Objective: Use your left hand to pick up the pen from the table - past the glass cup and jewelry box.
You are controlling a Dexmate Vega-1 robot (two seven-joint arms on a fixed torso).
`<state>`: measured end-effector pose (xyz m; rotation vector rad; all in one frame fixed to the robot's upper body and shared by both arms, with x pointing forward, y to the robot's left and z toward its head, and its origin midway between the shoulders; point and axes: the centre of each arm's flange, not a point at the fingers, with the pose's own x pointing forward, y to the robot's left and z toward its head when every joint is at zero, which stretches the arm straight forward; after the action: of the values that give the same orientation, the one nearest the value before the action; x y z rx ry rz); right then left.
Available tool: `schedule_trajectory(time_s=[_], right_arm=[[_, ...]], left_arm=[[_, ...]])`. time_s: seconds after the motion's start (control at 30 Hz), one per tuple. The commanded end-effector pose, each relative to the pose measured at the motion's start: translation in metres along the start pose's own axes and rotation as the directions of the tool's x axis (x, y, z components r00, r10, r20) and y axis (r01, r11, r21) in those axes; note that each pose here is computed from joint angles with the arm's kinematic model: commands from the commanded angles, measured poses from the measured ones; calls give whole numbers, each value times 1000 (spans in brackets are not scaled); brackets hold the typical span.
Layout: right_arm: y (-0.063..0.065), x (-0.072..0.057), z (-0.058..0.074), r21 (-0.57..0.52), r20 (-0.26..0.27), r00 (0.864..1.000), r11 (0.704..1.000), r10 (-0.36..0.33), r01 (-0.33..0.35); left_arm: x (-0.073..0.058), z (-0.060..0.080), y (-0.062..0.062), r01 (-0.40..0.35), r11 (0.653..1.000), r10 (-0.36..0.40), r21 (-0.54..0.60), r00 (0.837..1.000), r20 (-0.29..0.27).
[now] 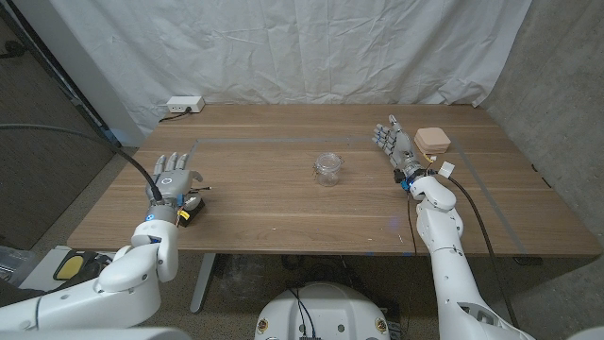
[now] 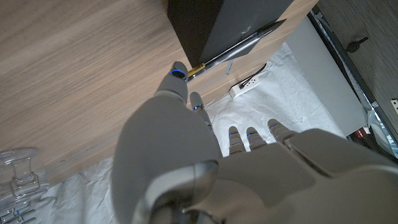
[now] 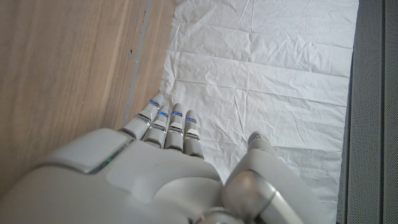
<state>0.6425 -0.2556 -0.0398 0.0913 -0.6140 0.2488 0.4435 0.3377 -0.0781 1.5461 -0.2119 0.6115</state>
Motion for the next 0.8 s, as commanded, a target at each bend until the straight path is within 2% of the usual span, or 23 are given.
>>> schedule_trajectory(time_s=[0.03,0.8], right_arm=[[0,3,-2,2,-6,1000,1000,-3,3],[-3,5,-5,9,-9,1000,1000,-6,6]], left_arm=[[5,2,-2,1,1000,-1,-7,1000,10],[8,4,-4,0,1000,0,-22,1000,9]])
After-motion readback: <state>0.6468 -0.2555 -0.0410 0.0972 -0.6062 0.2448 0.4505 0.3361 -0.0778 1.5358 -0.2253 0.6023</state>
